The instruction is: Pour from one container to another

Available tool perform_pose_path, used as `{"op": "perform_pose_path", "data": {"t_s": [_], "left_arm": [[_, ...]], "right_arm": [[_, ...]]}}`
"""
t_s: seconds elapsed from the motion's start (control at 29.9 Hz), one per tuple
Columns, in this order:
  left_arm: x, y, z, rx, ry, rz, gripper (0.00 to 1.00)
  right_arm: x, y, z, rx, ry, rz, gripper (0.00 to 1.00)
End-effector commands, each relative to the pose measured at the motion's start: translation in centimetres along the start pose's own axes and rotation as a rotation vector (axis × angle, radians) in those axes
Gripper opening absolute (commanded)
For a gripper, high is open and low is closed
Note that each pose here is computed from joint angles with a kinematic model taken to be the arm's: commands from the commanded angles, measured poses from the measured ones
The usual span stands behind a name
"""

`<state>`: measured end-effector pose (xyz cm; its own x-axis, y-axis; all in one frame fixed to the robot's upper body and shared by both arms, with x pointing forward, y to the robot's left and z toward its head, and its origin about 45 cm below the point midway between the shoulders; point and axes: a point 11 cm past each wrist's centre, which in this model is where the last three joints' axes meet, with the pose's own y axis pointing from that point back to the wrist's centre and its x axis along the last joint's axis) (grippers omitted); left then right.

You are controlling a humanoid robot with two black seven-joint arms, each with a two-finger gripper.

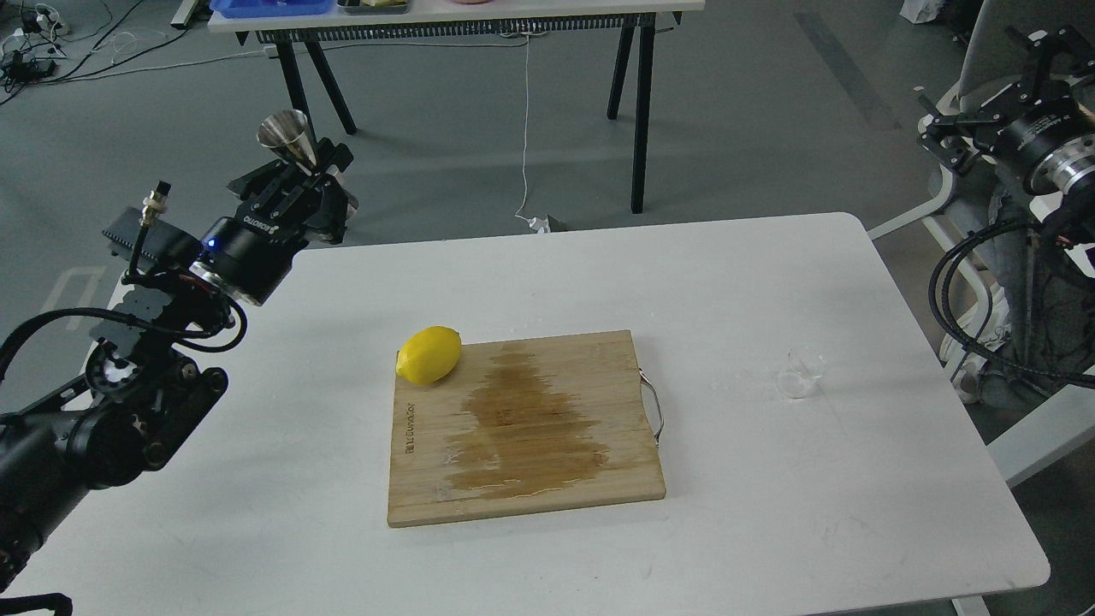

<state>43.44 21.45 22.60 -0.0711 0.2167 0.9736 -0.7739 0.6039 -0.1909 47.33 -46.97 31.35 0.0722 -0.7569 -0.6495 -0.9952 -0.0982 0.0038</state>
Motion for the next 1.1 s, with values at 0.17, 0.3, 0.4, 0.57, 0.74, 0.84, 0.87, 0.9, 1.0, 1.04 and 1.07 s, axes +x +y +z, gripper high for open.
{"op": "perform_pose_path", "data": {"t_s": [0.17,0.3,0.4,0.57,0.74,0.84,0.87,0.9,1.0,1.04,1.07], "left_arm": [[-8.0,-1.7,12.3,-0.216,0.168,-0.112,0.06],[-10.2,-1.3,16.3,-0.273,0.212,-0.146,0.06],[-12.2,0.7,16.5,-0.259,0.220,-0.193,0.06],[-14.9,3.0,14.9,-0.203,0.194,-0.280,0.06],[-16.3,4.4,14.0,-0.167,0.193,-0.325,0.07],[-16.6,4.8,14.1,-0.162,0.199,-0.333,0.08],[-16.6,4.8,14.1,-0.162,0.199,-0.333,0.09],[-16.7,4.9,14.1,-0.160,0.202,-0.334,0.09],[-17.0,5.3,14.2,-0.155,0.210,-0.340,0.12],[-17.0,5.3,14.2,-0.155,0.210,-0.340,0.15],[-17.0,5.3,14.2,-0.155,0.210,-0.340,0.16]], "right_arm": [[-2.4,-1.4,-1.0,0.020,0.001,-0.047,0.99],[-2.3,-1.4,-0.8,0.016,0.000,-0.046,0.99],[-2.1,-1.3,-0.5,0.012,-0.003,-0.043,0.99],[-2.1,-1.2,-0.5,0.012,-0.004,-0.043,0.99],[-2.2,-1.3,-0.3,0.010,-0.008,-0.046,0.99],[-2.2,-1.4,0.0,0.006,-0.011,-0.047,0.99],[-2.3,-1.5,0.2,0.004,-0.014,-0.049,0.99],[-2.4,-1.5,0.3,0.002,-0.015,-0.051,0.99],[-2.3,-1.5,0.4,0.001,-0.016,-0.049,0.99],[-2.2,-1.5,0.4,0.000,-0.016,-0.048,0.99],[-2.2,-1.5,0.5,-0.001,-0.016,-0.047,0.99]]}}
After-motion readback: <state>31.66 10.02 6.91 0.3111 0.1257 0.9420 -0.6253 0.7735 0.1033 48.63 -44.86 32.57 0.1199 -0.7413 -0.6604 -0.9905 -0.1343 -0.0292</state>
